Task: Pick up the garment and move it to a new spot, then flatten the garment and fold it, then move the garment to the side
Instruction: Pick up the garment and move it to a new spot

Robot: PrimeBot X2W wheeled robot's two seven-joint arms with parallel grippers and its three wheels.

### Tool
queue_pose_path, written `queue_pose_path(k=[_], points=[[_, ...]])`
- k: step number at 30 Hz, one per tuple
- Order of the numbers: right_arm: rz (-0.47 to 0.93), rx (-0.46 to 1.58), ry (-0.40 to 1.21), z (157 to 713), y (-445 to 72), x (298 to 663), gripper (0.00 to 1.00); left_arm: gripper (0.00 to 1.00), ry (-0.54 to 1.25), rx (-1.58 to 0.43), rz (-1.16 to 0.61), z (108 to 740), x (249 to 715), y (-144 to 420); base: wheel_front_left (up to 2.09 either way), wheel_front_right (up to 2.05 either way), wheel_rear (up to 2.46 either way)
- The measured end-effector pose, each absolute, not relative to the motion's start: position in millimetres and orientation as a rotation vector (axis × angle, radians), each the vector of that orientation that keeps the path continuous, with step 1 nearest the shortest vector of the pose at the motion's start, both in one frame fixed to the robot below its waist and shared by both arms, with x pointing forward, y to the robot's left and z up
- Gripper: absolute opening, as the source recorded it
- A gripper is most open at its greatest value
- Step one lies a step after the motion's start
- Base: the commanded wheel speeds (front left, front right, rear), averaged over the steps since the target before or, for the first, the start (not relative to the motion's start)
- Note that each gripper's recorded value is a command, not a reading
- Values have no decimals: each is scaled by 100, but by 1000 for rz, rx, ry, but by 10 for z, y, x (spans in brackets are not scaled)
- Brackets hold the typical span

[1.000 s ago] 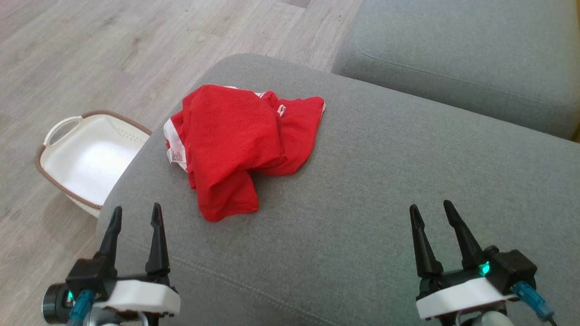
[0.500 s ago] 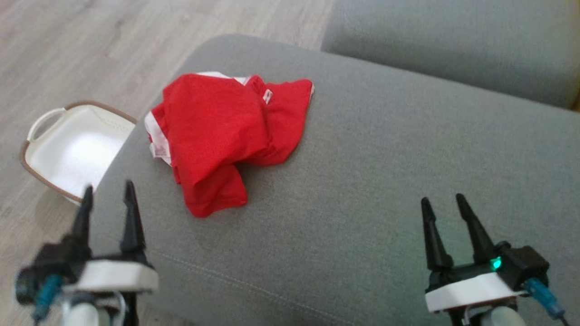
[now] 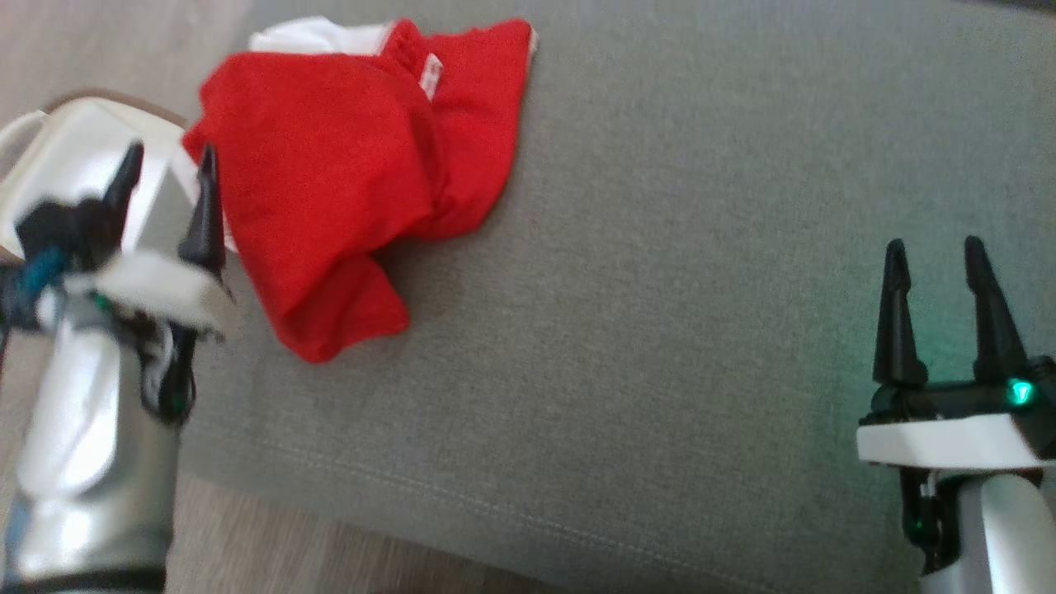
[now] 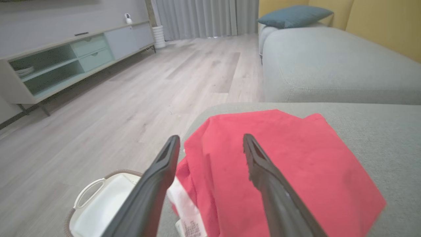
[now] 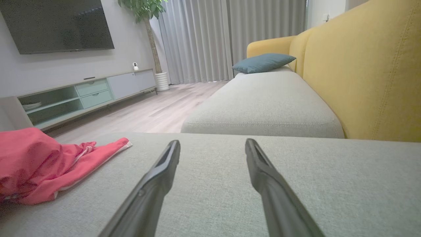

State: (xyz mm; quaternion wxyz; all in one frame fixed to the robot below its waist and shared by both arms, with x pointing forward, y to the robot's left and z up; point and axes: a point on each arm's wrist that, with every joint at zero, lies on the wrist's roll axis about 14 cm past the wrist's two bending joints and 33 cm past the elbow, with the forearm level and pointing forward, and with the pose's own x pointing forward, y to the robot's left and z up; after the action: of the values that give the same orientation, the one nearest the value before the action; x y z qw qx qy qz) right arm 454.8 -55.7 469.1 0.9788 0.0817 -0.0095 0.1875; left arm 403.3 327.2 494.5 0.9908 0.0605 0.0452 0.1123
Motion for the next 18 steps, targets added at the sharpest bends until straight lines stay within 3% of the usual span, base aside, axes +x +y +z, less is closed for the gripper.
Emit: queue_pose_path(k=[5,12,17,18], points=[[344,161,9,4506,-661,4660,100,100,258,124,132,4631,4492,3170,0,0,0],[319,155,49,4314,-755,4683,100,100,468,132,118,4123,4613,3259,0,0,0],[312,149,65,4244,-787,4696,100,100,504,149,95,4008,4757,3215,0,0,0],[310,149,63,4244,-791,4708,100,60,513,151,84,3981,4777,3184,0,0,0]])
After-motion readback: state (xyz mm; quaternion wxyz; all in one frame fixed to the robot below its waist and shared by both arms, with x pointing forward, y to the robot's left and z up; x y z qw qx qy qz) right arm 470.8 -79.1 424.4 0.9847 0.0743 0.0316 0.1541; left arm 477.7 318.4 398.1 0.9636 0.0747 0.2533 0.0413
